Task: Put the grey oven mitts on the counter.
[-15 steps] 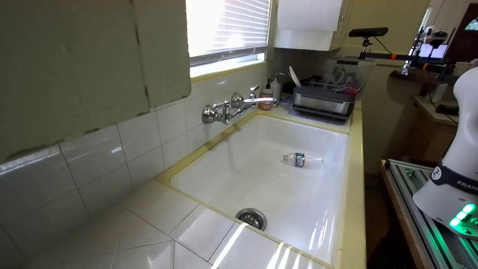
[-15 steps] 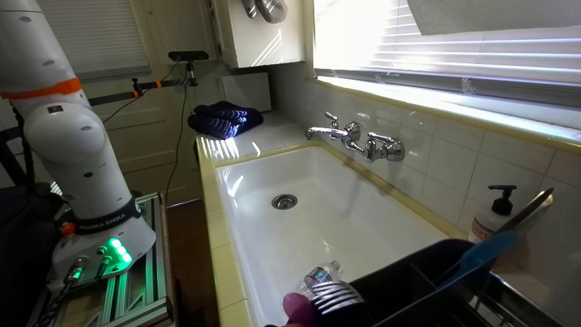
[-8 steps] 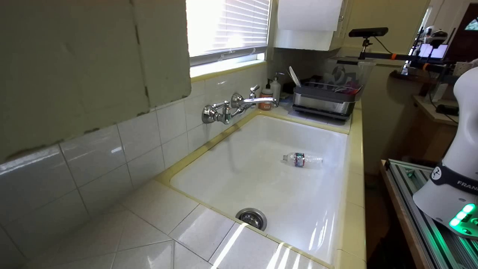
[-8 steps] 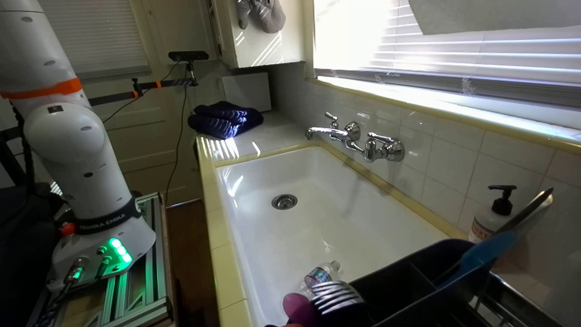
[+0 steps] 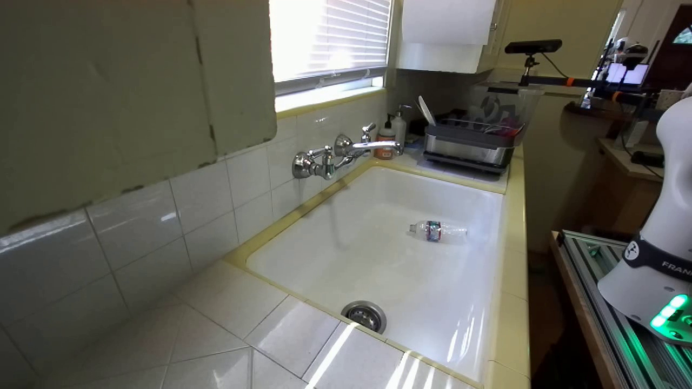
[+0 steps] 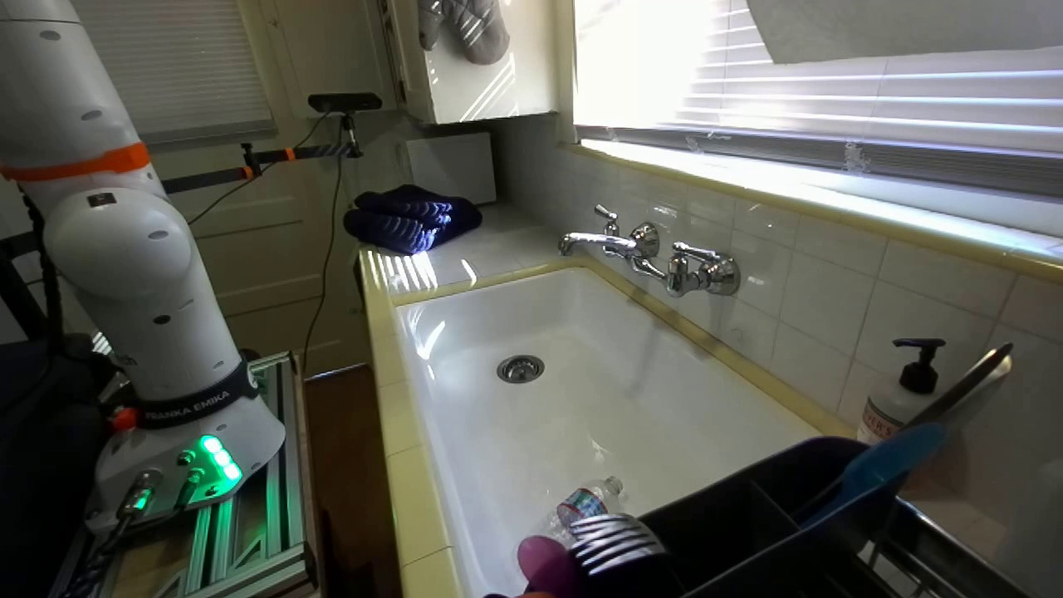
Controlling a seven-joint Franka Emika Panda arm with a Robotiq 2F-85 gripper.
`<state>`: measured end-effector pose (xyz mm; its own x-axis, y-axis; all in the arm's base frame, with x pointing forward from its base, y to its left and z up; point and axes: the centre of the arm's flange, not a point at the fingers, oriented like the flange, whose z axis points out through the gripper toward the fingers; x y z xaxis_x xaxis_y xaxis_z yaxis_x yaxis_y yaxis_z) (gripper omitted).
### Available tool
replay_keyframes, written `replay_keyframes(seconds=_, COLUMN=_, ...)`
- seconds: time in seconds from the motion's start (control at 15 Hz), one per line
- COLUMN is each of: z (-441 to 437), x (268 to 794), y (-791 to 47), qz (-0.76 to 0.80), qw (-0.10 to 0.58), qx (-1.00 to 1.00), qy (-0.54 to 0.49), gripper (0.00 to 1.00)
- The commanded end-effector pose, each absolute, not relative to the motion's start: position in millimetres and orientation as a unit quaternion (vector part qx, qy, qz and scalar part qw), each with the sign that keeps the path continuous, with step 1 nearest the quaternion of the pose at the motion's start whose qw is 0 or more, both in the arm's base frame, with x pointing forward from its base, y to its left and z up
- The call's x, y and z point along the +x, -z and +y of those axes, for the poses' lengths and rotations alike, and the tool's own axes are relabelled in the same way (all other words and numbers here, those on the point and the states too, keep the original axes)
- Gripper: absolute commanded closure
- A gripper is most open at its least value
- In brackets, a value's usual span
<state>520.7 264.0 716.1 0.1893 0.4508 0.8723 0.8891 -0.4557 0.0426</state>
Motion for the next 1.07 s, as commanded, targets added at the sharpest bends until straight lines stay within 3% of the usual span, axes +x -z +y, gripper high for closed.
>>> replay_keyframes(seconds=0.0, z=264.4, x=528.0, y=-721.2, qz=-0.479, qw=0.287, qx=-0.711, qy=0.427, gripper=0.00)
replay_keyframes(seconds=0.87, z=284.9, x=550.4, y=-704.6, qz=-0.515, qw=0.381, qx=-0.640, qy=0.425, gripper=0.00)
replay_keyframes(seconds=0.93, z=287.6, x=550.1, y=-701.2, qz=-0.516, qw=0.381, qx=-0.640, qy=0.422, gripper=0.19)
replay_keyframes(seconds=1.0, z=290.0, x=549.2, y=-698.7, qz=-0.519, qw=0.380, qx=-0.640, qy=0.420, gripper=0.28)
